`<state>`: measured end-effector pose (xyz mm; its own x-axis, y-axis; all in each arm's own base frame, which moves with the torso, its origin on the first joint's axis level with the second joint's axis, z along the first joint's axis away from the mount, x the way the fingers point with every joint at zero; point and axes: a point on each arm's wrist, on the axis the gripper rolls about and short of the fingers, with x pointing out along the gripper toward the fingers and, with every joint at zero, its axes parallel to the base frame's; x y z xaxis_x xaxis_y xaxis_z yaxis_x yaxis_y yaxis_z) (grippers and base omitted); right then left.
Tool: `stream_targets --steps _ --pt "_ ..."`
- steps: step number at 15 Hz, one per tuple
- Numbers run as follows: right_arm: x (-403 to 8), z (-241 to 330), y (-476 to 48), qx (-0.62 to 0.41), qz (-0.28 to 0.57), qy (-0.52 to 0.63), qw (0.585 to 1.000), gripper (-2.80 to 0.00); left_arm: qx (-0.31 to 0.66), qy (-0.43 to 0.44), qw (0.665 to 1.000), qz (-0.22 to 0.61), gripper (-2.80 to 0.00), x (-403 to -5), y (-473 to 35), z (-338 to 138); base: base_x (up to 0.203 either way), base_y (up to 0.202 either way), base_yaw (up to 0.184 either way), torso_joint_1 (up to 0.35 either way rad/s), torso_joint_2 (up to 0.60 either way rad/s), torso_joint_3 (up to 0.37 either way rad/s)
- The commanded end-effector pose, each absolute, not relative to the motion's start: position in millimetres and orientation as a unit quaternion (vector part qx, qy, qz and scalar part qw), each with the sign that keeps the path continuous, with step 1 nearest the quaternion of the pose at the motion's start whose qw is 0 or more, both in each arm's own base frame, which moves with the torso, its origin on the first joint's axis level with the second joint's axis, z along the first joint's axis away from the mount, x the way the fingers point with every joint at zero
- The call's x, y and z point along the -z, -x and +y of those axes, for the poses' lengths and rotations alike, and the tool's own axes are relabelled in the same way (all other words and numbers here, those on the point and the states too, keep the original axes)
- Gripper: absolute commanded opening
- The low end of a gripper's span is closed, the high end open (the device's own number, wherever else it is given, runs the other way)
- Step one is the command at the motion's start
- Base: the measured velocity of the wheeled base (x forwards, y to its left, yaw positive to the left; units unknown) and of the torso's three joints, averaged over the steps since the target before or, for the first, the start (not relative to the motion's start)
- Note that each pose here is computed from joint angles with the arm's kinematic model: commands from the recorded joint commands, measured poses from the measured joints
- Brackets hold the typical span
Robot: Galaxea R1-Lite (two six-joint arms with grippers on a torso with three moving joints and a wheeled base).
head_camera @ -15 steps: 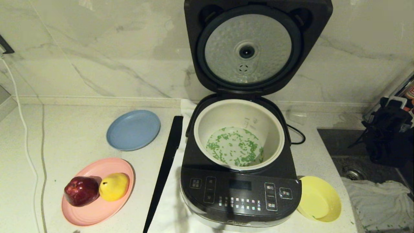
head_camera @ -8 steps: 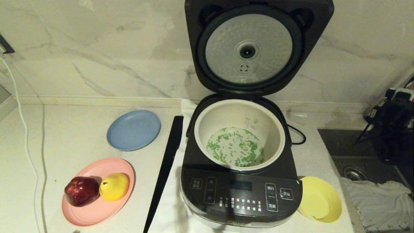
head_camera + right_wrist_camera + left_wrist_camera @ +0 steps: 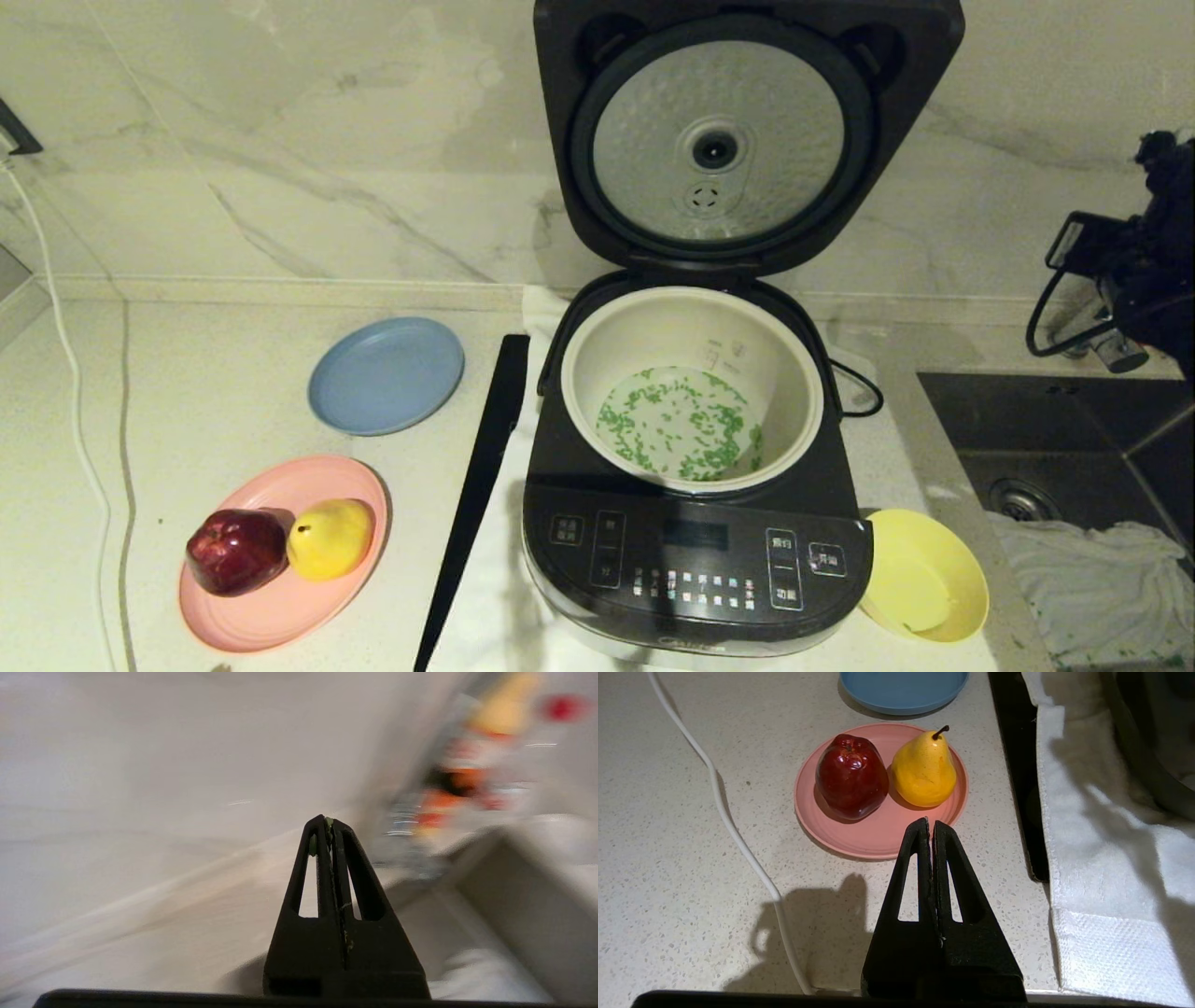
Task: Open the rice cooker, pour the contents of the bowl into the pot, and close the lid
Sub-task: Close the rice cooker
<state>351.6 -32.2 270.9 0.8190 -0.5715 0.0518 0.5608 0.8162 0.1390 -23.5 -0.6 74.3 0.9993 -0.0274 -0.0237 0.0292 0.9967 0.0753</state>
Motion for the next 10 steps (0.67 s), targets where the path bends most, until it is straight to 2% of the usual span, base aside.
stream_targets --steps 1,4,6,10 --pt "-324.0 -15.8 -321.3 0.241 -0.006 -0.113 0.964 -2.8 0.014 -0.038 0.999 0.012 -2.8 -74.3 23.4 -0.6 0.0 0.0 0.0 0.0 0.0 0.0" --pt "-362.2 -5.1 -308.2 0.104 0.044 -0.218 0.969 -2.8 0.014 -0.038 0.999 0.012 -2.8 -74.3 23.4 -0.6 0.0 0.0 0.0 0.0 0.0 0.0" --pt "-370.4 0.8 -303.9 -0.003 0.082 -0.293 0.953 -2.8 0.014 -0.038 0.999 0.012 -2.8 -74.3 23.4 -0.6 0.0 0.0 0.0 0.0 0.0 0.0" --pt "-374.4 3.2 -319.6 -0.078 0.084 -0.333 0.936 -2.8 0.014 -0.038 0.999 0.012 -2.8 -74.3 23.4 -0.6 0.0 0.0 0.0 0.0 0.0 0.0"
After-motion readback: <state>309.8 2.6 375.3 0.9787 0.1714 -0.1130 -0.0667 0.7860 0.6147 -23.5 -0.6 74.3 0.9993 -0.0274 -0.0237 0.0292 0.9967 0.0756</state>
